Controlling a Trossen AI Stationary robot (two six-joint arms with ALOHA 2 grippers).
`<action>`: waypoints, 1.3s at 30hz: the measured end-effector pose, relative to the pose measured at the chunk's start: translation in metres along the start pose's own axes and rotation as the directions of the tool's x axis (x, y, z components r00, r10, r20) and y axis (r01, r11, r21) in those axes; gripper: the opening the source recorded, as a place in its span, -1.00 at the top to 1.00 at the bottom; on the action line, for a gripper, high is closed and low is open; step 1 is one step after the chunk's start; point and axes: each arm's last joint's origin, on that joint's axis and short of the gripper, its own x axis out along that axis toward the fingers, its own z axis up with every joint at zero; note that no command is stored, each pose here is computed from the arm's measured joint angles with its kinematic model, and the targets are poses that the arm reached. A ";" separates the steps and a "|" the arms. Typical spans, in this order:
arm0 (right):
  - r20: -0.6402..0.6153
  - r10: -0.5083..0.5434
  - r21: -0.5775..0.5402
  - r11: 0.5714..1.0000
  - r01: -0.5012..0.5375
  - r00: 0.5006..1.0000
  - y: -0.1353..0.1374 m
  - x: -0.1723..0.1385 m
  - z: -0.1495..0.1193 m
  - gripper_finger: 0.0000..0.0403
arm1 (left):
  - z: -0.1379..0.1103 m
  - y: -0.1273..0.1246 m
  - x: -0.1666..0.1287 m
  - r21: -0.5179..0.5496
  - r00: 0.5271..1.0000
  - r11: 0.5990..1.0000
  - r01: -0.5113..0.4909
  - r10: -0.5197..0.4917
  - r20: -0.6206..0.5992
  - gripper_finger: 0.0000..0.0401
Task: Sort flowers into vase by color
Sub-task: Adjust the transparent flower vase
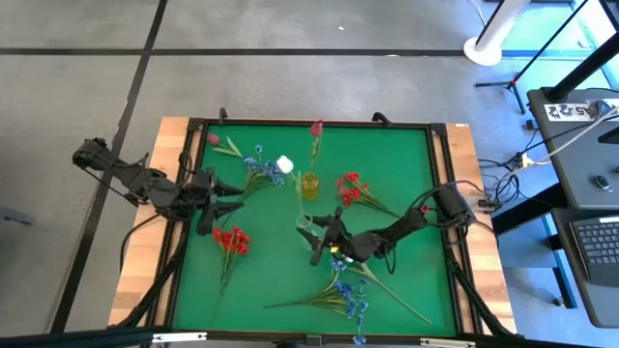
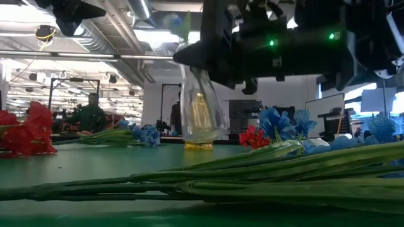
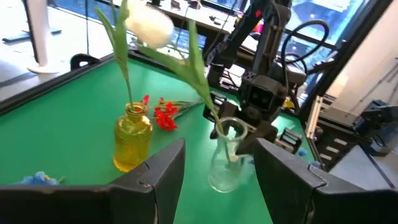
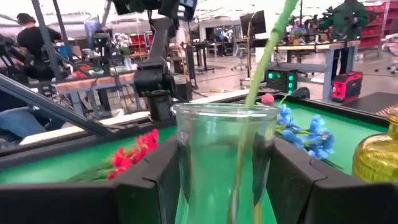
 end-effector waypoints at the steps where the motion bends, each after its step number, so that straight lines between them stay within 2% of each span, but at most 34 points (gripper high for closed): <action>1: -0.002 0.002 -0.004 1.000 -0.002 1.000 -0.002 0.002 -0.001 0.11 | 0.000 0.000 0.000 0.000 1.000 1.000 -0.003 0.003 0.001 0.07; 8: -0.005 0.018 -0.045 0.999 -0.019 1.000 -0.012 0.012 -0.002 0.11 | -0.008 -0.005 0.010 -0.035 0.999 0.999 0.001 -0.003 -0.042 0.07; 13: -0.001 0.022 -0.059 0.998 -0.023 1.000 -0.013 0.013 -0.001 0.11 | -0.050 -0.005 0.035 -0.035 0.997 0.999 0.026 -0.028 -0.075 0.07; 18: 0.000 0.042 -0.059 0.997 -0.042 0.999 -0.012 0.012 -0.001 0.11 | -0.085 0.005 0.050 -0.096 0.994 0.991 0.096 -0.091 0.056 0.07; 21: 0.000 0.061 -0.059 0.996 -0.061 0.998 -0.011 0.012 -0.001 0.11 | -0.090 0.011 0.056 -0.106 0.985 0.984 0.141 -0.128 0.117 0.07; 23: 0.001 0.066 -0.058 0.996 -0.066 0.998 -0.011 0.012 -0.001 0.11 | -0.092 0.013 0.062 -0.099 0.984 0.984 0.145 -0.133 0.115 0.07; 27: 0.007 0.076 -0.053 0.996 -0.075 0.997 -0.011 0.012 0.000 0.11 | -0.091 0.012 0.077 -0.067 0.990 0.989 0.132 -0.129 0.058 0.05; 32: 0.039 0.085 -0.034 0.996 -0.084 0.996 -0.010 0.012 0.004 0.11 | -0.093 0.006 0.103 -0.012 0.994 0.994 0.107 -0.107 -0.022 -0.09; 36: 0.083 0.087 -0.032 0.996 -0.085 0.993 -0.010 0.012 0.009 0.11 | -0.100 -0.001 0.124 0.005 0.987 0.992 0.128 -0.127 -0.103 -0.21; 39: 0.107 0.126 -0.024 0.992 -0.125 0.986 -0.009 0.012 0.011 0.11 | -0.103 -0.006 0.135 -0.004 0.982 0.986 0.167 -0.166 -0.089 -0.26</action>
